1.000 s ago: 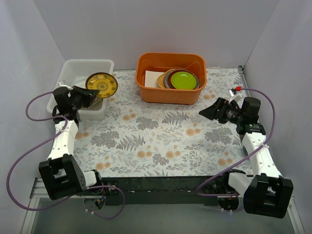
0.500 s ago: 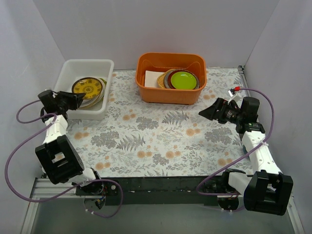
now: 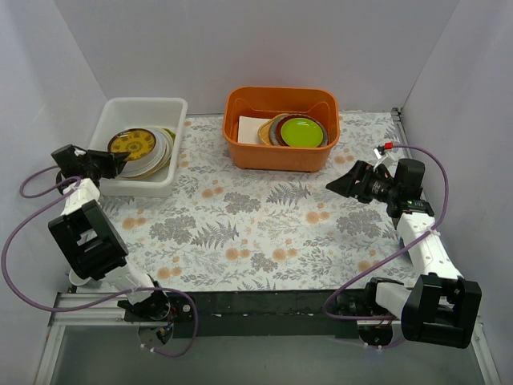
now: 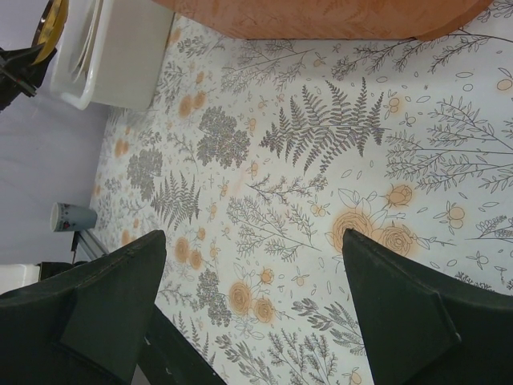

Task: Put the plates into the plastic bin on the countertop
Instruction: Place the plate in the plastic bin.

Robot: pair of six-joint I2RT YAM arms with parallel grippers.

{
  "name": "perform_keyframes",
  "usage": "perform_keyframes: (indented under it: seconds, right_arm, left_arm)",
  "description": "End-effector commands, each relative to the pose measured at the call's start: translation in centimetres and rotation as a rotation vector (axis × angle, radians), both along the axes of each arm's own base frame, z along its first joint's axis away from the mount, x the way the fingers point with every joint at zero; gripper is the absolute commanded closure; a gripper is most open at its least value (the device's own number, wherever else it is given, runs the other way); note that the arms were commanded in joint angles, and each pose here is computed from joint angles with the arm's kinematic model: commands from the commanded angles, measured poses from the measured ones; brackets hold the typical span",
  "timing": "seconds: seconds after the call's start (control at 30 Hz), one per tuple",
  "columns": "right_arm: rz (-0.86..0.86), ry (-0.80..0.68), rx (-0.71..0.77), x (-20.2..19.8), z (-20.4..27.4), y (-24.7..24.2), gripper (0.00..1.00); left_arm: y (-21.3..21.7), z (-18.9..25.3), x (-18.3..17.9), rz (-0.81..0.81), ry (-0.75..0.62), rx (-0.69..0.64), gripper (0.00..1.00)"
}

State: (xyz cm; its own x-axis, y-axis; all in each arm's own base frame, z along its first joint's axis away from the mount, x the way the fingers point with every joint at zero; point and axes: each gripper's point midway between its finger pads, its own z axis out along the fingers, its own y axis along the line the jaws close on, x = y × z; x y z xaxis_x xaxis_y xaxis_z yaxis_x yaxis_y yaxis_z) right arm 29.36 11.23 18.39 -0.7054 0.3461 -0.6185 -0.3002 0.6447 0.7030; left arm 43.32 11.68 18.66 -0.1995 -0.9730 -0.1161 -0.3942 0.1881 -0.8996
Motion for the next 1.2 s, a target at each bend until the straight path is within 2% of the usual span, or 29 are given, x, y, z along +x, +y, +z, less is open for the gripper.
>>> perform_keyframes:
  seconds: [0.0, 0.13, 0.37, 0.6, 0.7, 0.73, 0.8, 0.83, 0.97, 1.07, 1.17]
  right_arm:
    - [0.022, -0.035, 0.007, 0.2, 0.4, 0.2, 0.02]
    - [0.021, -0.030, 0.005, 0.2, 0.1, 0.2, 0.02]
    - [0.025, -0.026, 0.005, 0.2, -0.1, 0.2, 0.02]
    - [0.024, -0.022, 0.010, 0.1, -0.2, 0.3, 0.02]
    - [0.025, -0.025, 0.010, 0.1, 0.0, 0.3, 0.02]
    - [0.024, -0.026, 0.009, 0.1, 0.0, 0.3, 0.02]
    - [0.025, -0.027, 0.011, 0.1, 0.1, 0.3, 0.02]
    - [0.024, -0.027, 0.010, 0.1, 0.1, 0.3, 0.02]
    - [0.026, -0.027, 0.015, 0.1, 0.2, 0.3, 0.02]
    - [0.026, -0.030, 0.018, 0.0, 0.4, 0.4, 0.02]
    - [0.025, -0.033, 0.022, 0.0, 0.6, 0.4, 0.02]
  left_arm:
    - [0.5, 1.0, 0.9, -0.016, -0.030, 0.009, 1.00]
    - [1.0, 0.1, 1.3, -0.014, -0.009, 0.012, 1.00]
    - [1.4, -0.8, 1.8, -0.020, 0.003, 0.012, 0.92]
    - [1.2, -1.4, 2.1, -0.051, -0.008, 0.015, 0.74]
    - [1.4, -1.7, 2.1, -0.052, 0.008, 0.045, 0.62]
    - [1.4, -2.2, 2.0, -0.057, 0.031, 0.049, 0.54]
    - [1.8, -2.2, 2.0, -0.052, 0.046, 0.076, 0.48]
    - [1.7, -2.6, 1.7, -0.053, 0.069, 0.073, 0.40]
    - [1.4, -2.2, 1.5, -0.062, 0.095, 0.140, 0.27]
    - [1.3, -1.9, 1.5, -0.061, 0.138, 0.181, 0.19]
    - [0.9, -1.9, 1.5, -0.096, 0.187, 0.227, 0.17]
